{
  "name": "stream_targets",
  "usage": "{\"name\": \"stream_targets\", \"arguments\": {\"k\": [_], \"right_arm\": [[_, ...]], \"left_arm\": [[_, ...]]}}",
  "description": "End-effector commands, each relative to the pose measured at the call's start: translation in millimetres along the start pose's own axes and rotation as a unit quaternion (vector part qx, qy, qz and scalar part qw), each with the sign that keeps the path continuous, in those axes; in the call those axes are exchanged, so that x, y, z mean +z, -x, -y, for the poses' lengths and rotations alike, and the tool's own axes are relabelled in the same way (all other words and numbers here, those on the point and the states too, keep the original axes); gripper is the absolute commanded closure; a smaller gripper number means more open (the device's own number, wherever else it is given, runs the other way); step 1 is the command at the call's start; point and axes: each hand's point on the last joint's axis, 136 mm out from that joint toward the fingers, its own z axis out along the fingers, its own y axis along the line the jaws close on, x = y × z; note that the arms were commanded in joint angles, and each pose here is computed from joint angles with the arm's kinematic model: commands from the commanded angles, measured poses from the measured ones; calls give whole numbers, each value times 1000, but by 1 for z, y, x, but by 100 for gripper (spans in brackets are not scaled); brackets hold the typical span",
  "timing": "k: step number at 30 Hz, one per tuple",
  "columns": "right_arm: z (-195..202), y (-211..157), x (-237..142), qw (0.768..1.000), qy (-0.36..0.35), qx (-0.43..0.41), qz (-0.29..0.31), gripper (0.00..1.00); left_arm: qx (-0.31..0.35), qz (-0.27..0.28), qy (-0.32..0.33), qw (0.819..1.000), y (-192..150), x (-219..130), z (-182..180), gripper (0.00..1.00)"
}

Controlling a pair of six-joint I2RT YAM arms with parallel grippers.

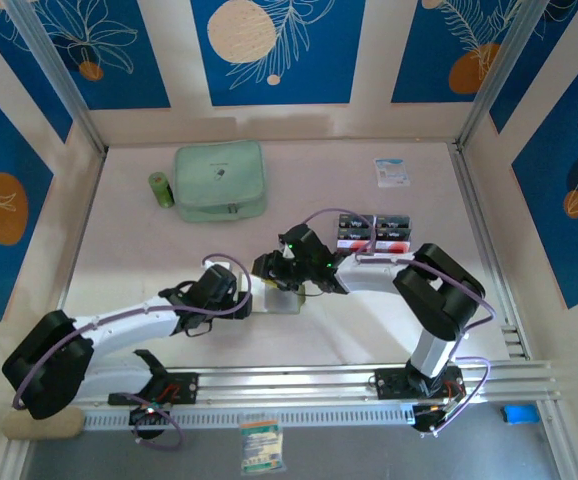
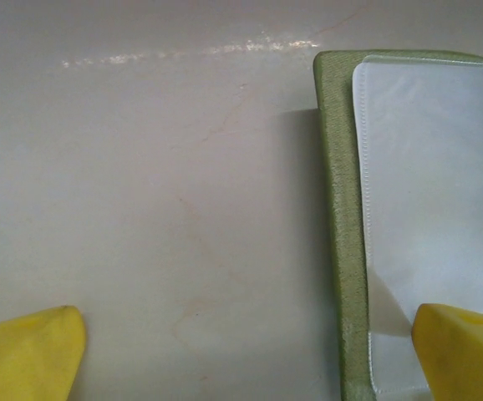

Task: Put the credit cards into the card holder
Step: Flip over the card slot on the card holder.

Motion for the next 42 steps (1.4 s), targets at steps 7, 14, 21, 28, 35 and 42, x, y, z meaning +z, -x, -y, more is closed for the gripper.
{"name": "stream_targets", "arguments": {"k": [7,14,21,28,35,42], "right_arm": [[28,-10,14,997,-66,-17,-32,84],[43,-16,27,996,-78,-8,-47,90],[50,-19,27,995,-82,-3,-49,90],[47,-19,26,996,-77,-1,-47,90],[17,-10,5,998,-48,-34,-30,87],[26,11,-50,992,-102,-78,13,82]], "left_arm": [[-4,9,13,1000,9,-7,-4,0],[-6,19,4,1000,15,-12,0,0],[11,37,-5,999,39,-20,13,0],[24,17,18,999,35,-4,9,0],[16,0,39,999,17,8,-5,0],[13,-4,37,999,12,11,-5,0]]}}
